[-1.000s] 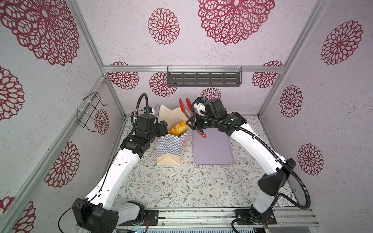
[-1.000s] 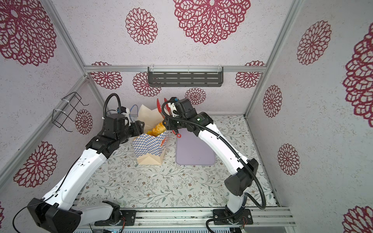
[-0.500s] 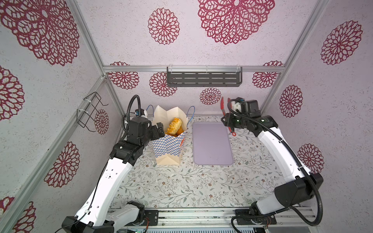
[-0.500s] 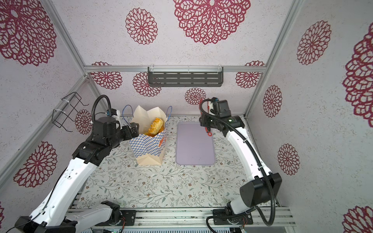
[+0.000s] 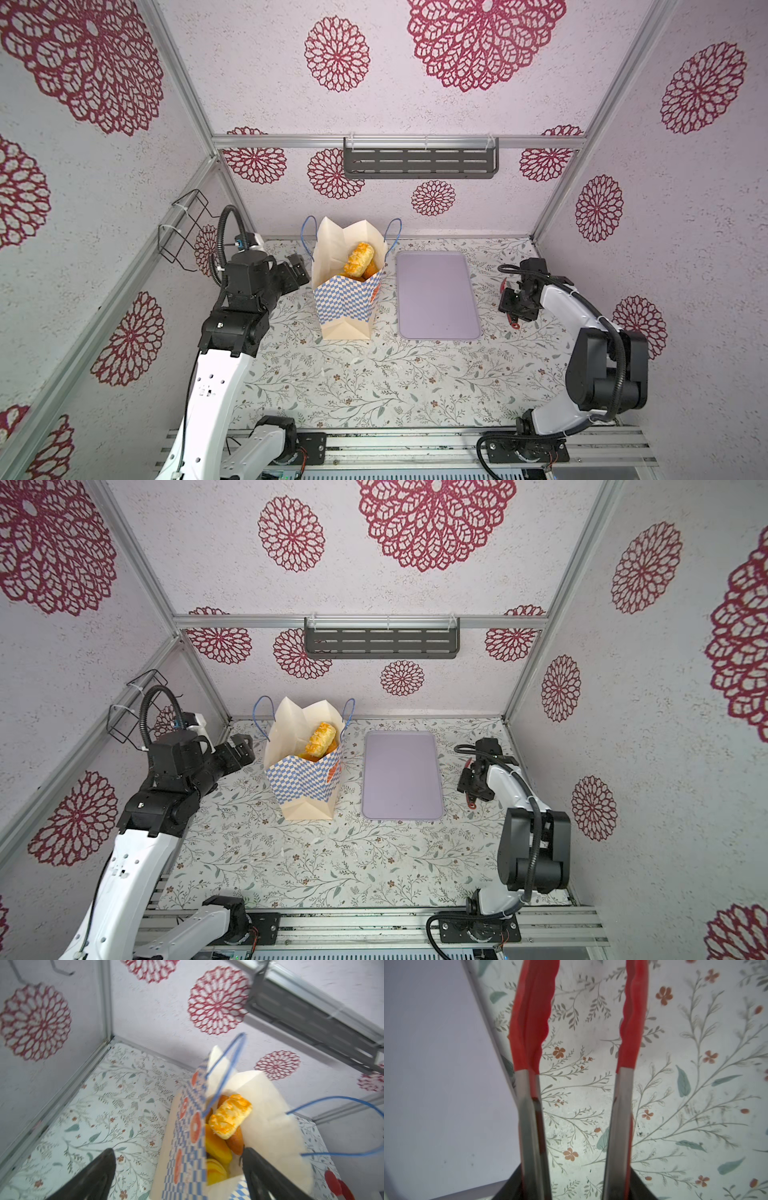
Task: Place the fake bread into the paper bag
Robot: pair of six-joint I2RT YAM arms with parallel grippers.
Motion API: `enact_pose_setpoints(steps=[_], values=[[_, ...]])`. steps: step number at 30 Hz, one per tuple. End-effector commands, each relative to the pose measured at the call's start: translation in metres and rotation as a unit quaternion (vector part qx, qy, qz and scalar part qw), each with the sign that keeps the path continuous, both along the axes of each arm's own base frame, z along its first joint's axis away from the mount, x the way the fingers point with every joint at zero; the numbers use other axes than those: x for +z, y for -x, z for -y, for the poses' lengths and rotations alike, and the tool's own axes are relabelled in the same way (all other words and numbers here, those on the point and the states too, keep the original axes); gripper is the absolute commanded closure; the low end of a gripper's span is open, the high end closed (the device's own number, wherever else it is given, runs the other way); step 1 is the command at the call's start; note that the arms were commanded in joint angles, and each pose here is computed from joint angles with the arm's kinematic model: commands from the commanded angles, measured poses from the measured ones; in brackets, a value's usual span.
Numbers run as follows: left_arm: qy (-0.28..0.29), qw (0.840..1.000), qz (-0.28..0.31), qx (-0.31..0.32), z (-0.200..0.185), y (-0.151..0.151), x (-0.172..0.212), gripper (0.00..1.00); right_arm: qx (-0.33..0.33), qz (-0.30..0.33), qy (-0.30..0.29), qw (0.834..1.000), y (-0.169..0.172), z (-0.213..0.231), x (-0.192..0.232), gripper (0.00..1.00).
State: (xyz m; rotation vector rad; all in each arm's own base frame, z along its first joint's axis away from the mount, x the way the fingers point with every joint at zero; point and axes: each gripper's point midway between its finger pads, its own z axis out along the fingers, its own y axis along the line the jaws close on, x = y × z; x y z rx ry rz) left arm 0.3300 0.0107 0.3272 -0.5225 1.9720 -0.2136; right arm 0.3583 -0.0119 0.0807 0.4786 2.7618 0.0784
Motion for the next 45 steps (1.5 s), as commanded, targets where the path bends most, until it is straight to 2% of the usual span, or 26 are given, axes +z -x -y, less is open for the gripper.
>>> enact_pose_setpoints(steps=[1,6,14,25,27,30,33,36,39,42,44,45], values=[[0.077,0.997,0.027,0.013,-0.012,-0.011,-0.005,0.03,-0.001,0.04,0.023,0.999,-0.021,0.006,0.008,0.47],[0.121,0.991,0.019,0.046,-0.034,-0.016,-0.035,0.03,-0.005,0.009,0.04,0.999,-0.006,0.012,-0.011,0.44],[0.147,0.987,-0.004,0.059,-0.039,-0.025,-0.073,0.02,-0.016,-0.014,0.021,1.0,0.006,0.007,-0.035,0.29],[0.138,0.988,-0.021,0.067,-0.045,-0.031,-0.083,0.03,-0.04,0.013,0.046,0.998,-0.001,0.019,-0.017,0.11],[0.128,0.989,-0.015,0.072,-0.047,-0.031,-0.079,0.03,-0.046,0.032,0.052,0.997,-0.004,0.021,-0.006,0.06],[0.107,0.991,0.002,0.076,-0.053,-0.033,-0.066,0.03,-0.052,0.092,0.056,0.993,-0.016,0.024,0.023,0.06],[0.084,0.994,0.022,0.069,-0.055,-0.038,-0.049,0.03,-0.061,0.169,0.061,0.982,-0.031,0.027,0.064,0.05],[0.059,0.994,0.05,0.081,-0.063,-0.044,-0.031,0.03,-0.077,0.244,0.075,0.964,-0.045,0.034,0.105,0.04],[0.021,0.99,0.107,0.095,-0.074,-0.052,-0.012,0.03,-0.096,0.322,0.093,0.937,-0.056,0.043,0.145,0.02],[-0.062,0.984,0.147,0.073,-0.078,-0.06,0.001,0.03,-0.061,0.411,0.117,0.902,-0.067,0.041,0.176,0.01],[-0.088,0.981,0.153,0.074,-0.081,-0.063,0.002,0.03,-0.08,0.431,0.146,0.887,-0.067,0.052,0.179,0.02],[-0.095,0.98,0.156,0.083,-0.085,-0.065,-0.001,0.03,-0.11,0.439,0.166,0.876,-0.063,0.063,0.175,0.06]])
